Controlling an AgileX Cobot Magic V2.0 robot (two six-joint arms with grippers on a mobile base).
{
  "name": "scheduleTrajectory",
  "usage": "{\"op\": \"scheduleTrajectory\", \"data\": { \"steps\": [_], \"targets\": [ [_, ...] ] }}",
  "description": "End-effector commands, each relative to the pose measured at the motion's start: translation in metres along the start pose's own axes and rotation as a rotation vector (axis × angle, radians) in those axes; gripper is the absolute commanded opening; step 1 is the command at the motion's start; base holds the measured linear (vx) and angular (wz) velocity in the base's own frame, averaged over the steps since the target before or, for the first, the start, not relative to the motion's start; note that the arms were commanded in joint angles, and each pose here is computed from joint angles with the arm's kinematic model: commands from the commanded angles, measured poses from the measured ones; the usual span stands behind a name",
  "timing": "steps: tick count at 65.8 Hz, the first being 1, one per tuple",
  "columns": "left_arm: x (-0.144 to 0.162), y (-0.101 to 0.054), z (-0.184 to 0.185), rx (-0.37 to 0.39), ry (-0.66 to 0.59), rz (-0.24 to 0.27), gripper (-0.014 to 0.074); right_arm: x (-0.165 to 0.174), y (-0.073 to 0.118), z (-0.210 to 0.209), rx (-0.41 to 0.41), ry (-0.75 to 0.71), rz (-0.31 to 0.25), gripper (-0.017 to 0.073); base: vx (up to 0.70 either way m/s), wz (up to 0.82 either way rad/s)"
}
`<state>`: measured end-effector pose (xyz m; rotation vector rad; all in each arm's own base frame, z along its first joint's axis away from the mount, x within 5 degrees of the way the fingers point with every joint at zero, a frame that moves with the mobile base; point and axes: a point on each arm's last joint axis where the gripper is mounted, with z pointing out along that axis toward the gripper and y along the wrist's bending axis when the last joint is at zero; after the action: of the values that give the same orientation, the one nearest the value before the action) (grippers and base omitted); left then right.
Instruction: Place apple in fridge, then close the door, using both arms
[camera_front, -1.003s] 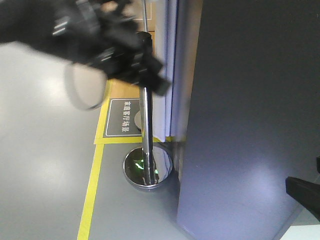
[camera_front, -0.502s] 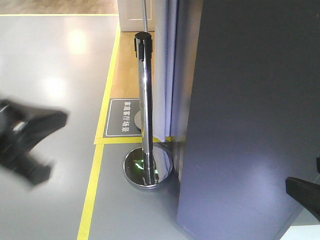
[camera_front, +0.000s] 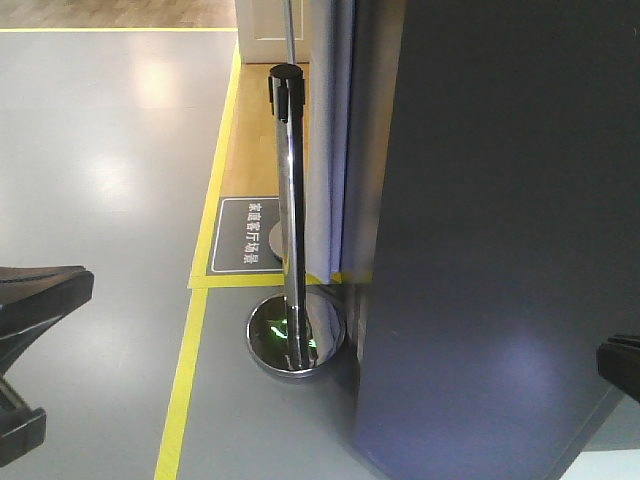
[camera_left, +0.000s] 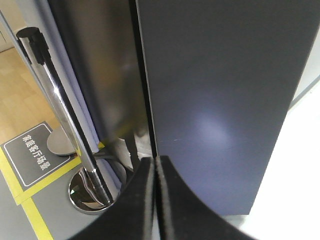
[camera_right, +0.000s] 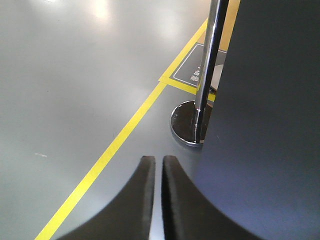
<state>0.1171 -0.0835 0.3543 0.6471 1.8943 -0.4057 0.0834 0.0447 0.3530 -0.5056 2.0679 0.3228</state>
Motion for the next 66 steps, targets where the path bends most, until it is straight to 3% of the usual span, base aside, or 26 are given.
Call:
{"op": "scheduleTrajectory", "data": {
  "steps": [1,8,21,39,54,66],
  "targets": [
    [-0.015,0.001,-0.006,-0.006,-0.105,-0.017,-0.0006,-0.017,-0.002,0.003,0.012,-0.092,0.000,-0.0010,0.00,0.00],
    [-0.015,0.001,-0.006,-0.006,-0.105,-0.017,-0.0006,-0.023,-0.006,0.013,0.045,-0.096,0.016,-0.0009,0.00,0.00],
    [-0.015,0.001,-0.006,-0.006,-0.105,-0.017,-0.0006,-0.043,-0.030,0.029,0.255,-0.073,0.071,-0.0006,0.00,0.00],
    [-0.015,0.001,-0.006,-0.006,-0.105,-0.017,-0.0006,-0.077,-0.072,0.031,0.478,-0.052,0.091,-0.0002,0.00,0.00],
    [-0.015,0.001,-0.006,-0.006,-0.105,-0.017,-0.0006,-0.102,-0.112,0.032,0.596,-0.153,0.153,-0.0002,0.00,0.00],
    [-0.015,0.001,-0.006,-0.006,-0.105,-0.017,-0.0006,-0.116,-0.137,0.039,0.647,-0.245,0.155,-0.0002,0.00,0.00]
  ]
}}
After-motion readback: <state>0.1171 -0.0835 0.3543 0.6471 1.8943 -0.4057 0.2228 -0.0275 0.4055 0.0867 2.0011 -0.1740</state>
